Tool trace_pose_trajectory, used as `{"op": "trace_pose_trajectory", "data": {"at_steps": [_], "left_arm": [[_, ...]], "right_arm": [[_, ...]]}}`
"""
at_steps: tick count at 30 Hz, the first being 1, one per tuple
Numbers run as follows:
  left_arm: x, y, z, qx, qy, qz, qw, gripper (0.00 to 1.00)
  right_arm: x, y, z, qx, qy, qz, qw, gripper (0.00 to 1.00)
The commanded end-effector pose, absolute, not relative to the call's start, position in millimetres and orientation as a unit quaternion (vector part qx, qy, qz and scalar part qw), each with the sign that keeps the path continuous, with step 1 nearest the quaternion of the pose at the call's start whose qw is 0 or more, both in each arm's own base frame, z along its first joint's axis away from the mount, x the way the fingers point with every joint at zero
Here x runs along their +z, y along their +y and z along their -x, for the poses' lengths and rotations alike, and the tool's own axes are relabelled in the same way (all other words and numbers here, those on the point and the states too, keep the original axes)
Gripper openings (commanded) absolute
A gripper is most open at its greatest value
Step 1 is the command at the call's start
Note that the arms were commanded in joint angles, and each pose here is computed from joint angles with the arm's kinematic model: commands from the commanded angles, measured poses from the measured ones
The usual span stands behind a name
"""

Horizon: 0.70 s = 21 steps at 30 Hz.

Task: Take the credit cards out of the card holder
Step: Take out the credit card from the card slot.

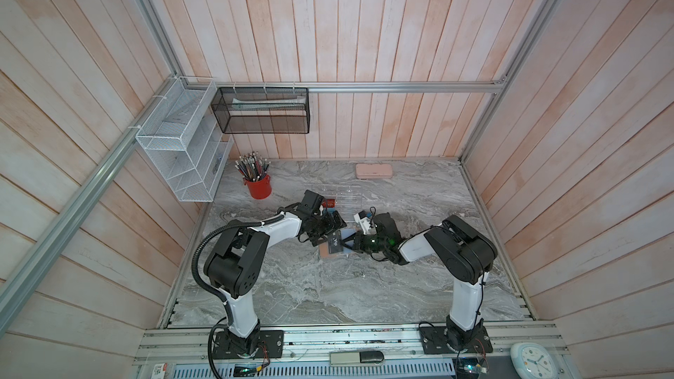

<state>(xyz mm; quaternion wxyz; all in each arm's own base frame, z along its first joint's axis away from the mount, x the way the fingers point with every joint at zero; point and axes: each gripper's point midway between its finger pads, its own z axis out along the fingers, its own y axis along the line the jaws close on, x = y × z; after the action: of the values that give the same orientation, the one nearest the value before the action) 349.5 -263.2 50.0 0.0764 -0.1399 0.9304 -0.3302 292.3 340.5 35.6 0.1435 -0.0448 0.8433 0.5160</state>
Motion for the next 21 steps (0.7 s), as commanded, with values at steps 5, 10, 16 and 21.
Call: {"op": "trace_pose_trajectory", "data": {"at_steps": [5,10,16,21], "left_arm": [[-20.7,-228.3,-313.8,-0.222,0.961,0.162,0.021,1.0],[-21.0,-226.3,-311.8,-0.218,0.962,0.161,0.021,1.0],[-20.4,-225.8,-312.4,-0.218,0.962,0.162,0.021,1.0],[-19.7,-225.2,-313.1,-0.218,0.962,0.162,0.021,1.0]], "right_arm": [[35.4,335.4,-292.7,0.512,0.844,0.048,0.152,0.02],[34.7,329.1,-295.6,0.509,0.845,0.045,0.156,0.0],[34.2,324.6,-295.9,0.51,0.845,0.045,0.156,0.0],[36.9,320.3,-297.2,0.514,0.842,0.047,0.157,0.0]]}}
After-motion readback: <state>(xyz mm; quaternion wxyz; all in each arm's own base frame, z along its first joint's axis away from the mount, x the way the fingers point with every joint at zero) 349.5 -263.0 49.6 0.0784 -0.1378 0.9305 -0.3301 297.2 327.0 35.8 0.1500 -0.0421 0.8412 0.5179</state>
